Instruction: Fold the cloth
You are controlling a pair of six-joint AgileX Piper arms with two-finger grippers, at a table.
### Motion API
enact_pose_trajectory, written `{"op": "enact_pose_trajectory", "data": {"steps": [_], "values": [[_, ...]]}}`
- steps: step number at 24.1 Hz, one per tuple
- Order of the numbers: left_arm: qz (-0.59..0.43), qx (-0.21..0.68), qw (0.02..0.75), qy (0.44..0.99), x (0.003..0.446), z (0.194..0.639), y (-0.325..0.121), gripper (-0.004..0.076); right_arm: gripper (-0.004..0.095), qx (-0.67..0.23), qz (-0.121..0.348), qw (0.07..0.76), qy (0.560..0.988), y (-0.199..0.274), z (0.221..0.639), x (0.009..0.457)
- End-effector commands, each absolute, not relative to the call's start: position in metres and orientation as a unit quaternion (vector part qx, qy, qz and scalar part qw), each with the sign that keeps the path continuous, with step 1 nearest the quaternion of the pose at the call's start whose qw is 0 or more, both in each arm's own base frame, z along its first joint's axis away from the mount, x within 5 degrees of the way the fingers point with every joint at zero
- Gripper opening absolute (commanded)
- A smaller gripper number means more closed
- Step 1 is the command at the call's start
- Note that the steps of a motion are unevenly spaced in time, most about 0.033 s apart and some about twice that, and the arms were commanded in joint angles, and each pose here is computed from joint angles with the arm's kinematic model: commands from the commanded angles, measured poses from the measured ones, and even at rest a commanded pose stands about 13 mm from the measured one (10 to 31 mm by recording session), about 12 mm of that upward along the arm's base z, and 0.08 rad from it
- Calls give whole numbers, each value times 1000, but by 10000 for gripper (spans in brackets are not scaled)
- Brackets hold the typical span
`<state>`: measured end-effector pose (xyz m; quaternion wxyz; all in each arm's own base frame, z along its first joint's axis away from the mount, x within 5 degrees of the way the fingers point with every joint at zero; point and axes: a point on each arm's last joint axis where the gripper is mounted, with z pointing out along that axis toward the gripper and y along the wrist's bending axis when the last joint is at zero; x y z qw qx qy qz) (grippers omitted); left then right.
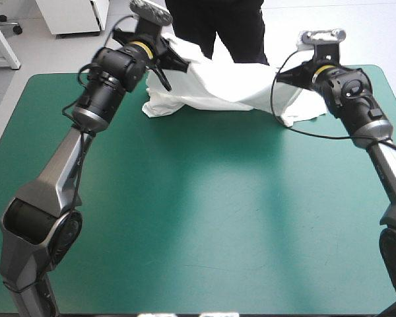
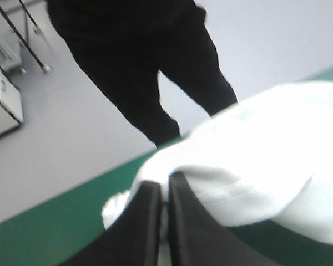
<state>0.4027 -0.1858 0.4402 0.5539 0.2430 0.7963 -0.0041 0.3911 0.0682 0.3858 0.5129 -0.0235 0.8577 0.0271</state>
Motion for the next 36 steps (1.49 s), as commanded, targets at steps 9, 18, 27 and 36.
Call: {"op": "enact_pose_trajectory", "data": {"steps": [9, 18, 27, 36], "values": [[-67, 273, 449, 848, 264, 381, -185, -9, -17, -58, 71, 419, 903, 59, 352, 294], [-141, 260, 341, 892, 156, 320, -179, -9, -17, -57, 130, 297, 944, 59, 313, 226], [-143, 256, 276, 915, 111, 289, -166, -9, -17, -69, 132, 244, 958, 50, 304, 166], [-132, 249, 248, 927, 98, 283, -158, -9, -17, -62, 137, 197, 969, 44, 295, 125]]}}
